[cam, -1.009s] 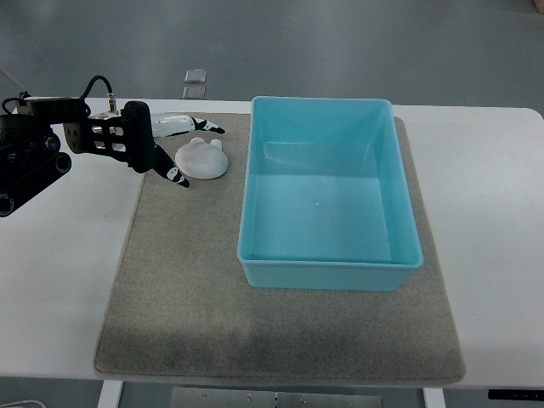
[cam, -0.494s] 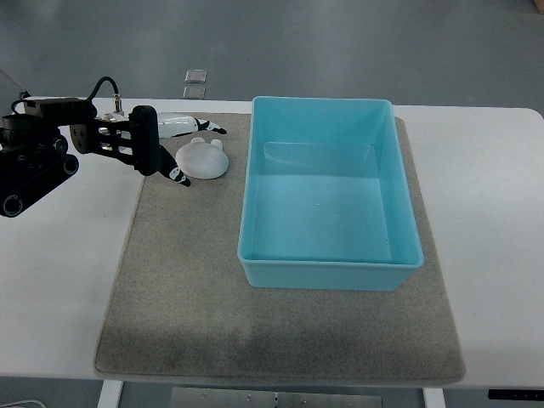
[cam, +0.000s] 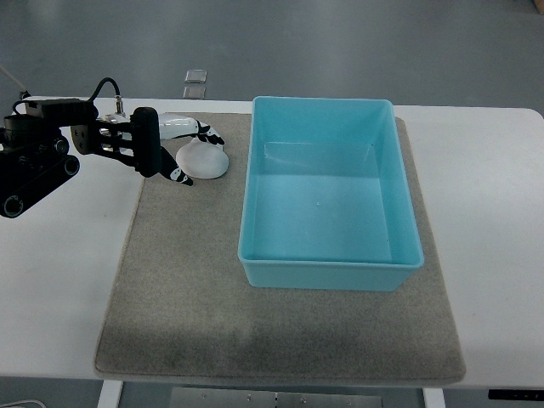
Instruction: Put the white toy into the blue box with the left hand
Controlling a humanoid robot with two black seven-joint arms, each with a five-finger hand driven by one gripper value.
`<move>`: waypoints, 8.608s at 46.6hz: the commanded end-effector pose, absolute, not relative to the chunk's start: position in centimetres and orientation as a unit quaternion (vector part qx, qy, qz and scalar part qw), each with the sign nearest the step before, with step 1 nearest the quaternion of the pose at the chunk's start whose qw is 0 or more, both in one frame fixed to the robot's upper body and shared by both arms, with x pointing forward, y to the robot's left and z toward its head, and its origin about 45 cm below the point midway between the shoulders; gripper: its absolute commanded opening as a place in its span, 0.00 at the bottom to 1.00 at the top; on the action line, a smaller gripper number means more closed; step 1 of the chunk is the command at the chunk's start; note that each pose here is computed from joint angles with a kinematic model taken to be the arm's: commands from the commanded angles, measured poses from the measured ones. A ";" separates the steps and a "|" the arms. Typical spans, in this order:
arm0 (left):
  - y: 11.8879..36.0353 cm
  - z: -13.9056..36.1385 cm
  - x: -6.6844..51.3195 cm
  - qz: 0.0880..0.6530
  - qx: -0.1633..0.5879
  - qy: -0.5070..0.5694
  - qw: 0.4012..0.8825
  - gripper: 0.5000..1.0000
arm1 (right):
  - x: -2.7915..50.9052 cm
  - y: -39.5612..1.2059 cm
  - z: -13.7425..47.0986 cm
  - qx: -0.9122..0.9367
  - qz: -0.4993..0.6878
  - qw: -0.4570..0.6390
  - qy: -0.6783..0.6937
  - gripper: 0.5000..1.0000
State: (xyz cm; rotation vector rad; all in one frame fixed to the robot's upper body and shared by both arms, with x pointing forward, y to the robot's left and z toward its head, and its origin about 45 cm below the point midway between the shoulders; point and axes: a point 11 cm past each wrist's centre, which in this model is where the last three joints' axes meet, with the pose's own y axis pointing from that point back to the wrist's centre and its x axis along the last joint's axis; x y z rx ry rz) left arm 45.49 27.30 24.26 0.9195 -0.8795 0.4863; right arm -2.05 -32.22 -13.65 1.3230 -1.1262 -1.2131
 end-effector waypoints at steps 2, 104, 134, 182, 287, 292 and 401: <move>27.3 24.0 45.4 0.222 0.428 -0.406 0.777 0.64 | -2.0 -32.2 -13.7 0.544 -0.499 0.489 -0.464 0.87; 17.9 39.6 44.8 0.182 0.292 -0.564 0.750 0.00 | -2.0 -32.2 -13.7 0.544 -0.499 0.489 -0.464 0.87; 12.1 32.6 43.7 0.110 0.299 -0.568 0.759 0.00 | -2.0 -32.2 -13.7 0.544 -0.499 0.489 -0.464 0.87; 11.4 29.4 42.7 0.166 0.249 -0.554 0.777 0.99 | -2.0 -32.2 -13.7 0.544 -0.499 0.489 -0.464 0.87; 32.7 26.4 48.1 0.497 -0.118 0.256 0.821 1.00 | -2.0 -32.2 -13.7 0.544 -0.499 0.489 -0.464 0.87; 33.0 25.8 47.8 0.499 -0.123 0.263 0.817 1.00 | -2.0 -32.2 -13.7 0.544 -0.499 0.489 -0.464 0.87; 33.4 24.9 47.2 0.501 -0.150 0.283 0.804 0.99 | -2.1 -31.9 -13.7 0.551 -0.498 0.488 -0.458 0.87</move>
